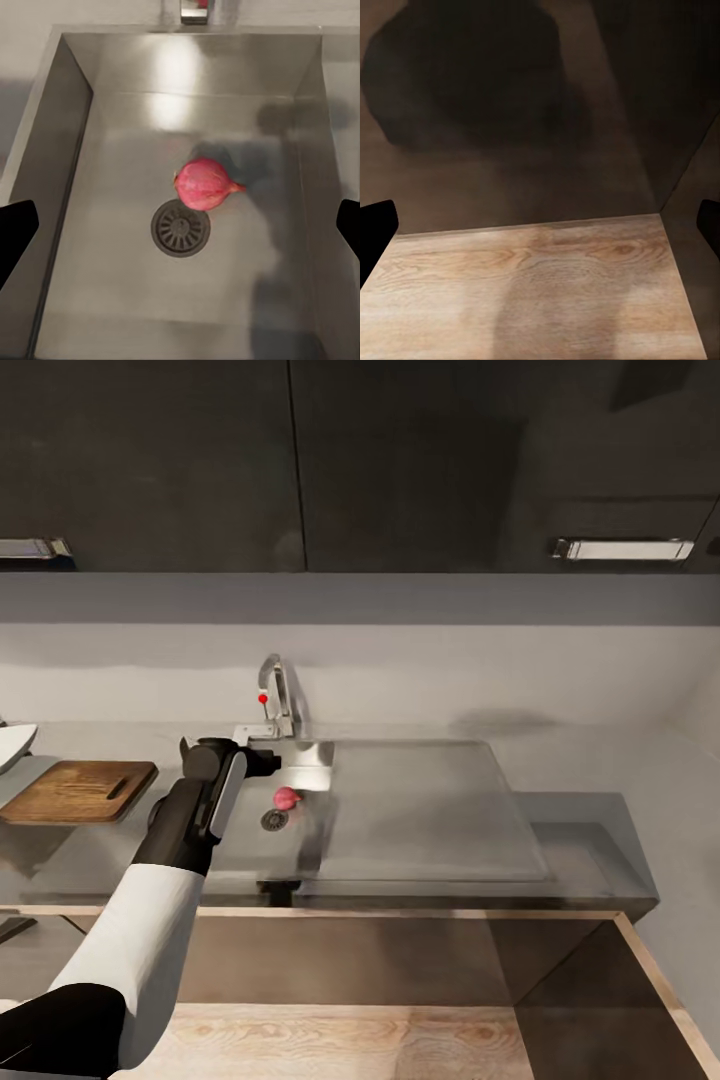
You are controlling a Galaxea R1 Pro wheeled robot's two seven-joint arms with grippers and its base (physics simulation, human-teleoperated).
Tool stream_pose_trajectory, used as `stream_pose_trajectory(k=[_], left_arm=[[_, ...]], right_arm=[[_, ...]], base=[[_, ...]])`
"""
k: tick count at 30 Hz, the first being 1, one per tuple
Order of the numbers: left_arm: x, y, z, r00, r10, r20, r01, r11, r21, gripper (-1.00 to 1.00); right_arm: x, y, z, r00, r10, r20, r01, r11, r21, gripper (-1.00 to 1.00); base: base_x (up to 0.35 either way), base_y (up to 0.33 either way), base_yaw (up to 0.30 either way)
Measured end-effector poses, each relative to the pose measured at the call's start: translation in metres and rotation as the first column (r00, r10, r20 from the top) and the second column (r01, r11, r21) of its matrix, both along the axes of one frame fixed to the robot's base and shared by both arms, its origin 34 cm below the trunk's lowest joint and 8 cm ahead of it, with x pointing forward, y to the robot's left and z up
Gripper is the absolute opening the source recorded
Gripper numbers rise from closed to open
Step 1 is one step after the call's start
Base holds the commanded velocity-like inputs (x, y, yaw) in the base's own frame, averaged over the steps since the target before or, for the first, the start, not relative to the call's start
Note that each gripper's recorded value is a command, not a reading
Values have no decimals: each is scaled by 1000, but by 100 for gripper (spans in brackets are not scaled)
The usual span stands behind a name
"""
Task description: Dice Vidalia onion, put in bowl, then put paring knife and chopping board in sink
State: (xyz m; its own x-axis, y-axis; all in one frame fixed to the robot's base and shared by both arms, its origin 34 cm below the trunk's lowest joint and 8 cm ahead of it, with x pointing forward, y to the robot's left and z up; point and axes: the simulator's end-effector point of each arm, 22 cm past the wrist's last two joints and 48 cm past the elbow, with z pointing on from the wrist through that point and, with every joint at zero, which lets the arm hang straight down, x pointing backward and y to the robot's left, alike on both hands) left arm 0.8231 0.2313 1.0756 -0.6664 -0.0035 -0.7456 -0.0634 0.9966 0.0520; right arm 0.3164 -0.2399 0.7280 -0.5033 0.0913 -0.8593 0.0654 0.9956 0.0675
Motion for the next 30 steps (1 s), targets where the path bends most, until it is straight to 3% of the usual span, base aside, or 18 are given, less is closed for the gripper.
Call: stream_pose_trajectory(k=[19,30], left_arm=[[-1,0,-36,998,-2,-65,2,1000,1,100],[-4,0,-58,995,-2,-104,2,1000,4,100]], right_arm=[[-8,0,-6,1000,0,-30,0,1000,-1,100],[-13,0,-9,999,0,-47,0,1000,0,100]], base=[[6,0,0],[166,-6,0]])
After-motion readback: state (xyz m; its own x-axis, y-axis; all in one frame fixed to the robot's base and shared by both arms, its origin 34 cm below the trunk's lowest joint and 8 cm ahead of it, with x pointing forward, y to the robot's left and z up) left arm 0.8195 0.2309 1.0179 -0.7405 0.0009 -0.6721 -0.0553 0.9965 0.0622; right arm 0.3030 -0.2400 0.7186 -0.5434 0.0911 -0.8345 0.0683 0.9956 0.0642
